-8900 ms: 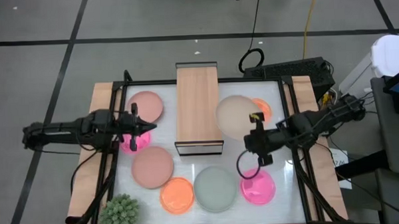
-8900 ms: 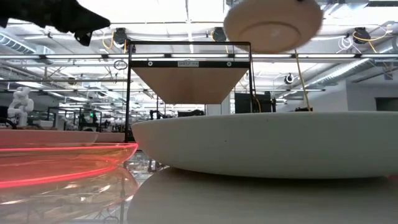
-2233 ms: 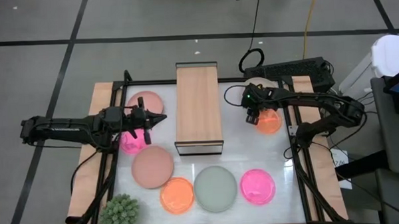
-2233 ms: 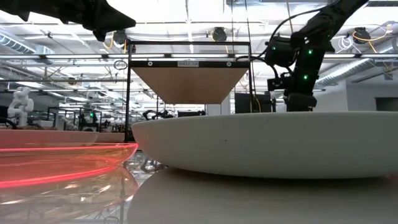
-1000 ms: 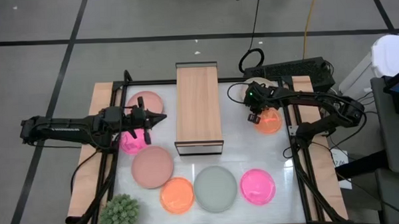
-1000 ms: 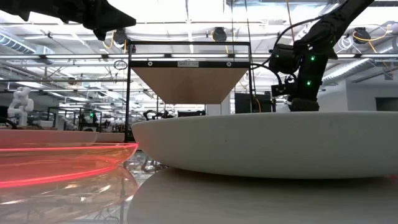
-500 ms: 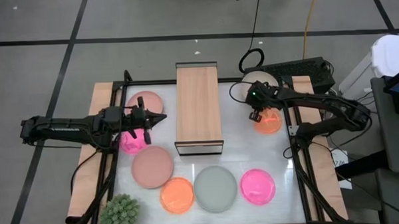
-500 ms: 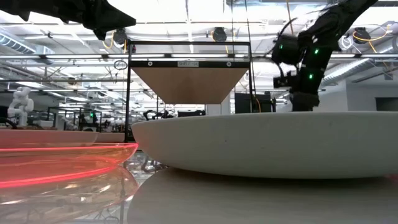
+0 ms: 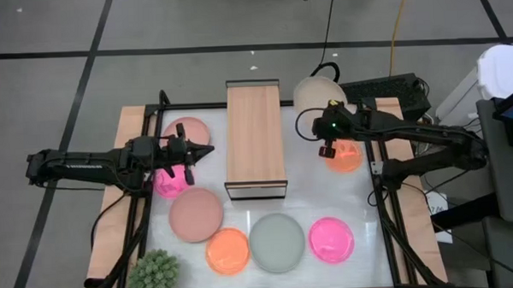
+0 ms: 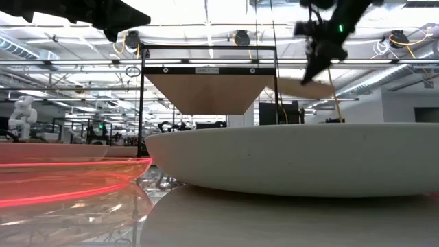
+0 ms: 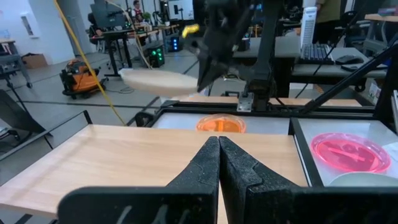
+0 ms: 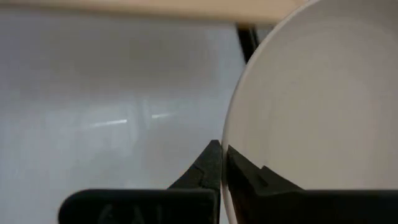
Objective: Place and stack plates onto a shelf
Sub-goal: Put the brown plate on the shelf
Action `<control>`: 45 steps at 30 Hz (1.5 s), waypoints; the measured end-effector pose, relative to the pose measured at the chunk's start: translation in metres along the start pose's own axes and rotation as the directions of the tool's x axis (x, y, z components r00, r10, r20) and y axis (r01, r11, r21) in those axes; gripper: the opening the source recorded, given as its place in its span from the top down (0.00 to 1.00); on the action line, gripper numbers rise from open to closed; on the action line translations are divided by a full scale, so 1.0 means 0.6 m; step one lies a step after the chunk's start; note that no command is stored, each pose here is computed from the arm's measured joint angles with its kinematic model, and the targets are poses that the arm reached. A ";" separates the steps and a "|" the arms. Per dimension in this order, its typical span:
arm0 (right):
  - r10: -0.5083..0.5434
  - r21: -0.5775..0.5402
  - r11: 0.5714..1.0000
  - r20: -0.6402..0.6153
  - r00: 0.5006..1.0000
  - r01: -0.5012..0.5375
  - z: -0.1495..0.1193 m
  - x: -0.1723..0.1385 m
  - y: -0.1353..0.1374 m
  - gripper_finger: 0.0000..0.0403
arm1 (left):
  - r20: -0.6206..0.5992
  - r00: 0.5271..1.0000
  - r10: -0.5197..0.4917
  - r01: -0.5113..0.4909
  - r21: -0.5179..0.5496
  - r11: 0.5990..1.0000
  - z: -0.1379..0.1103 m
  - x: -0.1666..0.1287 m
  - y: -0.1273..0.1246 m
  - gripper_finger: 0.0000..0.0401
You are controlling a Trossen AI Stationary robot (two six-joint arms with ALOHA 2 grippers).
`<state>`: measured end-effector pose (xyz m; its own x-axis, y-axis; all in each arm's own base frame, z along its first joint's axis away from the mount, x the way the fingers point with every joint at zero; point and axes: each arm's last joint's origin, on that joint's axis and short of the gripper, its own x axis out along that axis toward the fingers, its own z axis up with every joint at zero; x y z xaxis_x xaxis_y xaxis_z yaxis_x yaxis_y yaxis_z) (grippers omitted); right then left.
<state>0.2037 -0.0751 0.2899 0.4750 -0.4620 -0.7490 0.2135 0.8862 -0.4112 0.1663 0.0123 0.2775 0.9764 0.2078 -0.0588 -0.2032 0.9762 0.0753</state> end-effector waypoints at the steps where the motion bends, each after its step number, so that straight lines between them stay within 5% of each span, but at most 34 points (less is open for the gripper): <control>1: 0.001 -0.016 1.000 0.012 1.000 -0.001 0.011 -0.009 -0.001 1.00 | 0.001 1.000 0.000 0.000 -0.004 1.000 0.000 0.000 0.000 0.99; 11: 0.041 -0.209 0.977 0.023 0.999 -0.035 0.128 -0.052 -0.021 1.00 | 0.002 1.000 -0.004 0.004 -0.022 1.000 0.000 0.000 0.000 0.99; 27: 0.172 -0.412 0.902 0.081 0.982 -0.124 0.262 -0.011 -0.047 1.00 | 0.005 0.999 -0.035 0.035 -0.026 0.999 0.001 0.000 -0.002 0.99; 37: 0.309 -0.460 0.849 0.034 0.950 -0.259 0.282 0.071 -0.068 1.00 | 0.006 0.999 -0.035 0.035 -0.027 0.999 0.001 0.000 -0.002 0.99; 45: 0.338 -0.424 0.853 0.001 0.941 -0.306 0.276 0.103 -0.077 1.00 | 0.006 0.999 -0.035 0.035 -0.027 0.999 0.001 0.000 -0.002 0.99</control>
<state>0.3643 -0.1385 0.3488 0.5202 -0.1350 -0.8433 -0.3250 0.8818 -0.3417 0.1666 0.0110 0.2778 0.9833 0.1731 -0.0558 -0.1707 0.9842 0.0467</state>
